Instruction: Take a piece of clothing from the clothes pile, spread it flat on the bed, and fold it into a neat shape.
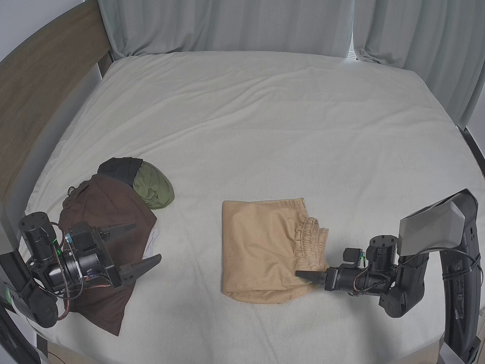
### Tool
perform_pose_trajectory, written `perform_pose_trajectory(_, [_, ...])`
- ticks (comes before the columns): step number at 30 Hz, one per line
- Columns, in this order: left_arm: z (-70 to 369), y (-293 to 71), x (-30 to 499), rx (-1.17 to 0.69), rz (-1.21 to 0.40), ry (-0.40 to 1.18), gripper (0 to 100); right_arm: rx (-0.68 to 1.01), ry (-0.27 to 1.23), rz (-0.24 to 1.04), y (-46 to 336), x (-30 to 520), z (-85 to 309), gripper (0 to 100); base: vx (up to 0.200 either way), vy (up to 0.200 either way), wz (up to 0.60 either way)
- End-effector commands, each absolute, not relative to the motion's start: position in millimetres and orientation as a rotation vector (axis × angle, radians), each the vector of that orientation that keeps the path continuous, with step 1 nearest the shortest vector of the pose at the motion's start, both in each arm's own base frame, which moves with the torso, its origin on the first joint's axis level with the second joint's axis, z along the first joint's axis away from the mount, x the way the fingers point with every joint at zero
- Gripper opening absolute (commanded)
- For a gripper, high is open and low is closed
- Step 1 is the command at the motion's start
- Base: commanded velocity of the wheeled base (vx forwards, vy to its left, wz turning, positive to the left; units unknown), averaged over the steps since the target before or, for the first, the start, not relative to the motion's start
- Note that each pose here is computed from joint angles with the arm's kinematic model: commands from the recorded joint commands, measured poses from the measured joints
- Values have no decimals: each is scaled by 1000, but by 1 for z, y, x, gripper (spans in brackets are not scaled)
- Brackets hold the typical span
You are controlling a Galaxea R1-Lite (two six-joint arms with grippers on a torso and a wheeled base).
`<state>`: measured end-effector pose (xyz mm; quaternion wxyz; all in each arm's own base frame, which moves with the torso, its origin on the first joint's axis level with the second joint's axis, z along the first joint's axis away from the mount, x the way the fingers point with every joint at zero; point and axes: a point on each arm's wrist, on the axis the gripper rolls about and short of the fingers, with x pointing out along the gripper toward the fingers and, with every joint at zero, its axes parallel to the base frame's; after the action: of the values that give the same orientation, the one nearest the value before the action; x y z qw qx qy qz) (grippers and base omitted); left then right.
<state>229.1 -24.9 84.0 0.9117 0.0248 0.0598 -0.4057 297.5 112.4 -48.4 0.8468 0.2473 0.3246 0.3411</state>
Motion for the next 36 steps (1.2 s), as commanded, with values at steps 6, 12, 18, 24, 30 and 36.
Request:
perform_pose_trajectory(6, [83, -25, 228, 49, -837, 130, 100, 520, 701, 718, 113, 296, -54, 0, 0, 0, 0])
perform_pose_trajectory(12, [83, -25, 228, 49, -837, 130, 100, 520, 705, 718, 113, 296, -54, 0, 0, 0, 0])
perform_pose_trajectory(18, [85, -28, 226, 53, -865, 117, 100, 518, 697, 721, 113, 296, -52, 0, 0, 0, 0])
perform_pose_trajectory(24, [83, -27, 225, 81, -884, 110, 100, 507, 642, 742, 114, 297, -34, 0, 0, 0, 0])
perform_pose_trajectory(30, [85, -25, 224, 95, -877, 98, 100, 489, 560, 807, 126, 294, -4, 0, 0, 0, 0])
perform_pose_trajectory(36, [86, -25, 224, 98, -877, 93, 100, 483, 513, 843, 132, 292, 12, 0, 0, 0, 0])
